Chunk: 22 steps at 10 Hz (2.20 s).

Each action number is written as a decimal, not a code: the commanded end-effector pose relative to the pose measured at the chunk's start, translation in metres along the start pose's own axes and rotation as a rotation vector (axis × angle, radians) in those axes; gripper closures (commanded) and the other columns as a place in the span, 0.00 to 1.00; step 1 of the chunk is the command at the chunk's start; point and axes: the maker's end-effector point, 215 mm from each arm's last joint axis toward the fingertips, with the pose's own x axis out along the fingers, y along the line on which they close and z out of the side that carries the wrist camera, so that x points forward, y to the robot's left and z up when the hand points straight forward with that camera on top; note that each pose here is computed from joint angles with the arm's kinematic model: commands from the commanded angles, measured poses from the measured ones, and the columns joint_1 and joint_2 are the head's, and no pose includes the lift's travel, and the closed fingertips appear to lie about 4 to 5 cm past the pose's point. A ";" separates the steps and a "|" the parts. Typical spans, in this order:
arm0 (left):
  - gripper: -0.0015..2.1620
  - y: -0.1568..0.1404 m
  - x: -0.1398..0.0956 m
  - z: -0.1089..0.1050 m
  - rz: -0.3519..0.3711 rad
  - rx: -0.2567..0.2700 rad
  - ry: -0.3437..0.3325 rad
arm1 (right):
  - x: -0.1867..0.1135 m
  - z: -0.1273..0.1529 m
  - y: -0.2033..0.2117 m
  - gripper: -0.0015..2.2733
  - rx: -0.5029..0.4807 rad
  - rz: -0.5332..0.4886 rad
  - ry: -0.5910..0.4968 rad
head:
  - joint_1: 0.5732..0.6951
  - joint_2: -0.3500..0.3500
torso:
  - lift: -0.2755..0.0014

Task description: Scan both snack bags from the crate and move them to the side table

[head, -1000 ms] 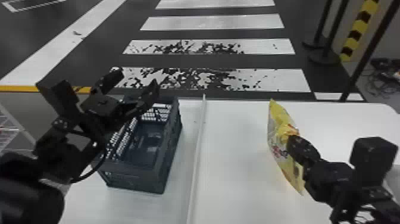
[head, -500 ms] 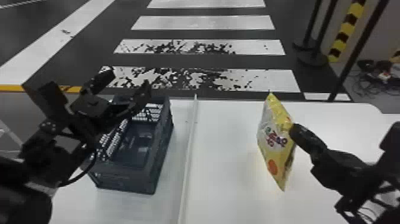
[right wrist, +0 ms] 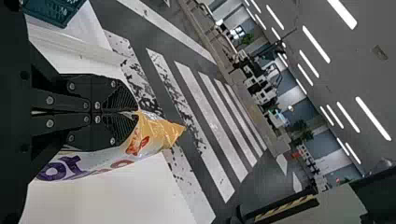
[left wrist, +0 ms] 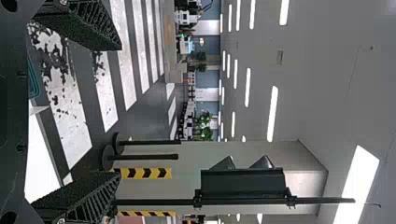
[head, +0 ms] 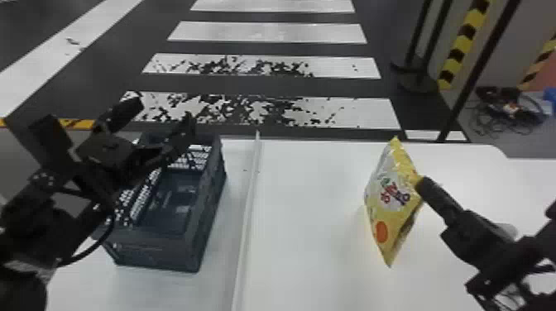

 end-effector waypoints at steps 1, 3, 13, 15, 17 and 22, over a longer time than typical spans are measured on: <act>0.02 -0.003 0.000 0.001 -0.004 0.008 -0.007 | -0.004 -0.018 -0.023 0.98 0.089 -0.023 0.047 | 1.00 0.51 | 0.65; 0.02 -0.007 0.001 0.001 -0.008 0.012 -0.009 | -0.009 -0.036 -0.038 0.98 0.215 -0.028 0.106 | 1.00 0.49 | 0.65; 0.02 -0.019 -0.002 0.002 -0.022 0.008 -0.024 | -0.042 -0.020 -0.107 0.01 0.127 -0.280 0.019 | 1.00 0.36 | 0.65; 0.02 -0.023 -0.006 0.001 -0.032 0.009 -0.022 | -0.034 0.014 -0.112 0.01 -0.023 -0.294 -0.048 | 1.00 0.32 | 0.65; 0.02 -0.025 -0.008 0.001 -0.035 0.011 -0.019 | -0.010 0.012 -0.094 0.03 -0.070 -0.147 -0.018 | 1.00 0.30 | 0.65; 0.02 -0.031 -0.019 -0.007 -0.053 0.031 0.012 | 0.073 -0.061 -0.043 0.94 -0.159 0.107 0.303 | 1.00 0.45 | 0.65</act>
